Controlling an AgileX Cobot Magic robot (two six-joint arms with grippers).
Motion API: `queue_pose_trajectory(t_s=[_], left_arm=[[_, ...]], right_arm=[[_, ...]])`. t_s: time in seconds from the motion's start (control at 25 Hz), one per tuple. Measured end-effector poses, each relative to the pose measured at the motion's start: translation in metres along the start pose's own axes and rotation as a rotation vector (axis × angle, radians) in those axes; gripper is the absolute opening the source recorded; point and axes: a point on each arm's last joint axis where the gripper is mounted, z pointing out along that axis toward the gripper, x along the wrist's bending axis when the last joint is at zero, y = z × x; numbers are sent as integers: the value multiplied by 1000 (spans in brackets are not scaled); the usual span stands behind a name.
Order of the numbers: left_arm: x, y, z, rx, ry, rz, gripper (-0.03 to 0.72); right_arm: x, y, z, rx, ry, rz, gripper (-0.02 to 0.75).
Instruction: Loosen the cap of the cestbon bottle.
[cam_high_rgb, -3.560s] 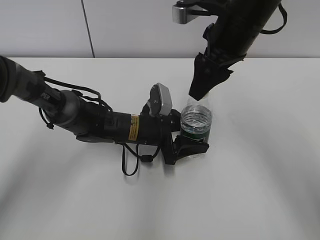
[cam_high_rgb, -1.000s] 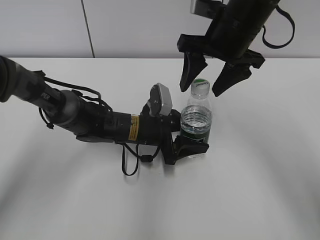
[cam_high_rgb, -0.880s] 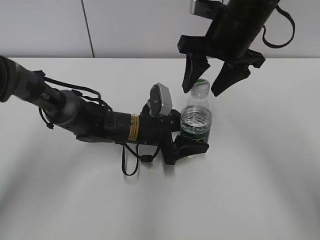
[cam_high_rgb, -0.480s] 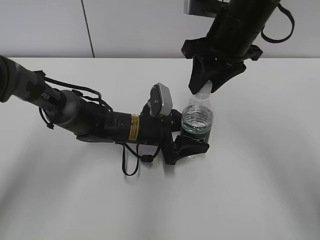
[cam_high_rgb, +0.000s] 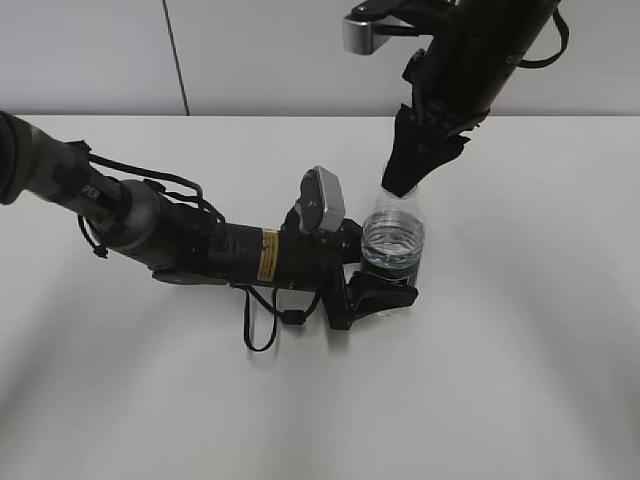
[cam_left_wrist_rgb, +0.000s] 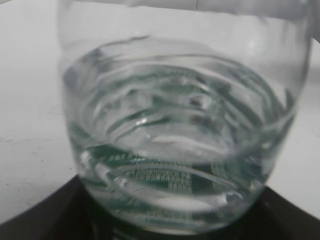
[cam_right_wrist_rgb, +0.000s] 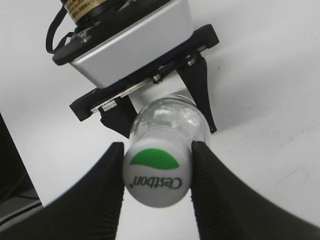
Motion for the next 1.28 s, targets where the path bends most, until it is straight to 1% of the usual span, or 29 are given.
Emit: queue_pose_trajectory(t_s=[0.08, 0.12, 0.16, 0.24, 0.28, 0.32, 0.36, 0.48, 0.64, 0.88, 0.96, 1.08, 1.28], left_arm=[[0, 0, 0, 0, 0, 0, 524], [0, 0, 0, 0, 0, 0, 524], [0, 0, 0, 0, 0, -1, 524], [0, 0, 0, 0, 0, -2, 524], [0, 0, 0, -1, 0, -2, 524], [0, 0, 0, -1, 0, -2, 524], [0, 0, 0, -1, 0, -2, 524], [0, 0, 0, -1, 0, -2, 524], [0, 0, 0, -1, 0, -2, 524], [0, 0, 0, -1, 0, -2, 524], [0, 0, 0, -1, 0, -2, 524], [0, 0, 0, -1, 0, -2, 524], [0, 0, 0, -1, 0, -2, 524]], right_arm=[[0, 0, 0, 0, 0, 15, 319], [0, 0, 0, 0, 0, 34, 348], [0, -1, 0, 6, -5, 46, 393], [-1, -1, 1, 10, -5, 86, 538], [-1, -1, 1, 9, -5, 110, 591], [0, -1, 1, 6, -2, 148, 624], [0, 0, 1, 2, 1, 194, 640], [1, 2, -4, -13, 1, 363, 655], [0, 10, -18, -59, -22, 564, 657], [1, 15, -26, -91, -24, 807, 645], [3, 16, -25, -87, -25, 835, 621], [10, 22, -22, -71, -39, 818, 593], [13, 23, -19, -39, -93, 783, 587]])
